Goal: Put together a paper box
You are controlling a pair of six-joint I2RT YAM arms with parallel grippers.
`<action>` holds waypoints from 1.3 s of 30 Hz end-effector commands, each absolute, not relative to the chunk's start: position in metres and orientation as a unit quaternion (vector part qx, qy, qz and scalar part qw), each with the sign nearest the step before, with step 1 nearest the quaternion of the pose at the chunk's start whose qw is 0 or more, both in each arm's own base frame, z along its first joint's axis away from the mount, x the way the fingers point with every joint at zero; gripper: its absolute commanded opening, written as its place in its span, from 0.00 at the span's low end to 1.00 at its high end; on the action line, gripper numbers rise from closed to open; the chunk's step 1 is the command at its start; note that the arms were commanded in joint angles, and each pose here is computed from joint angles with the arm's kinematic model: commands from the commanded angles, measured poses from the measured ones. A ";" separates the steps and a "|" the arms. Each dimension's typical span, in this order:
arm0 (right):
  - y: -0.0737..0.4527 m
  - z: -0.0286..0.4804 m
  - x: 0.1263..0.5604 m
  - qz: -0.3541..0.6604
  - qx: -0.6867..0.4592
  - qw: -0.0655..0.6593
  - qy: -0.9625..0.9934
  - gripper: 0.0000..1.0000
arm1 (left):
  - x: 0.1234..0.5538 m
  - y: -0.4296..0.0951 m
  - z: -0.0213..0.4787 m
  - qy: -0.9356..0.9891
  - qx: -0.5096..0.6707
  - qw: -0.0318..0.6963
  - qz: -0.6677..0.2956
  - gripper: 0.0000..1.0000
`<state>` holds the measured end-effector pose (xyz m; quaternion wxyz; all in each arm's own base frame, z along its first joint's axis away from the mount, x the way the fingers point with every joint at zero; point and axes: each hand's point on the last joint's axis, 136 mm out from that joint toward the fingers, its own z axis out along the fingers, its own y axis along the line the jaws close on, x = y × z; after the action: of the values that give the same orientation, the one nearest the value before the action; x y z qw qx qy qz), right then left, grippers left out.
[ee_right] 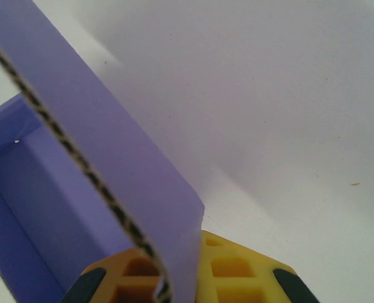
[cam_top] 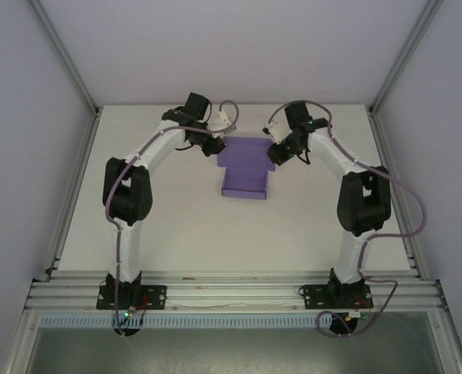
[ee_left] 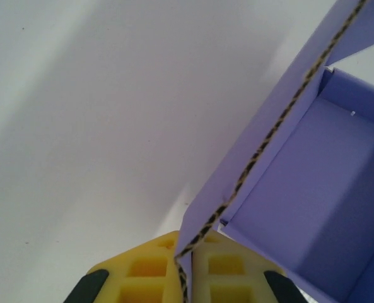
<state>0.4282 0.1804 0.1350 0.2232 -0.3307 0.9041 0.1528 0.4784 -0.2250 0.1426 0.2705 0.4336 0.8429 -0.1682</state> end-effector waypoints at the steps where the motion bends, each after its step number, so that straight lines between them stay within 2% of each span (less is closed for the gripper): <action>1: 0.183 0.149 0.434 0.159 -0.315 0.239 0.905 0.06 | 0.479 -0.223 0.147 0.853 0.416 0.277 -0.152 0.00; 6: 0.178 0.171 0.455 0.146 -0.210 0.301 0.919 0.03 | 0.505 -0.211 0.168 0.894 0.272 0.340 -0.107 0.00; 11: 0.179 0.195 0.465 0.125 -0.080 0.374 0.916 0.04 | 0.500 -0.218 0.183 0.907 0.133 0.377 -0.130 0.00; 16: 0.189 0.195 0.465 0.102 0.036 0.421 0.901 0.04 | 0.494 -0.221 0.189 0.898 0.010 0.418 -0.137 0.00; 21: 0.200 0.181 0.469 0.095 0.107 0.450 0.881 0.05 | 0.494 -0.237 0.183 0.890 -0.061 0.423 -0.158 0.00; 25: 0.213 0.169 0.471 0.108 0.124 0.460 0.873 0.05 | 0.494 -0.251 0.164 0.894 -0.064 0.413 -0.163 0.00; 31: 0.217 0.145 0.471 0.075 0.123 0.466 0.873 0.05 | 0.483 -0.256 0.140 0.895 -0.054 0.413 -0.158 0.00; 37: 0.218 0.119 0.454 0.071 0.100 0.472 0.873 0.04 | 0.464 -0.249 0.106 0.900 -0.065 0.402 -0.155 0.00; 39: 0.217 0.111 0.449 0.080 0.099 0.474 0.872 0.03 | 0.459 -0.251 0.112 0.893 -0.071 0.406 -0.179 0.00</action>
<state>0.4515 0.2042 0.1057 0.4522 0.0973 0.8855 0.0443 0.4779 -0.2354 0.1209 0.4290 -0.0669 0.8904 -0.1367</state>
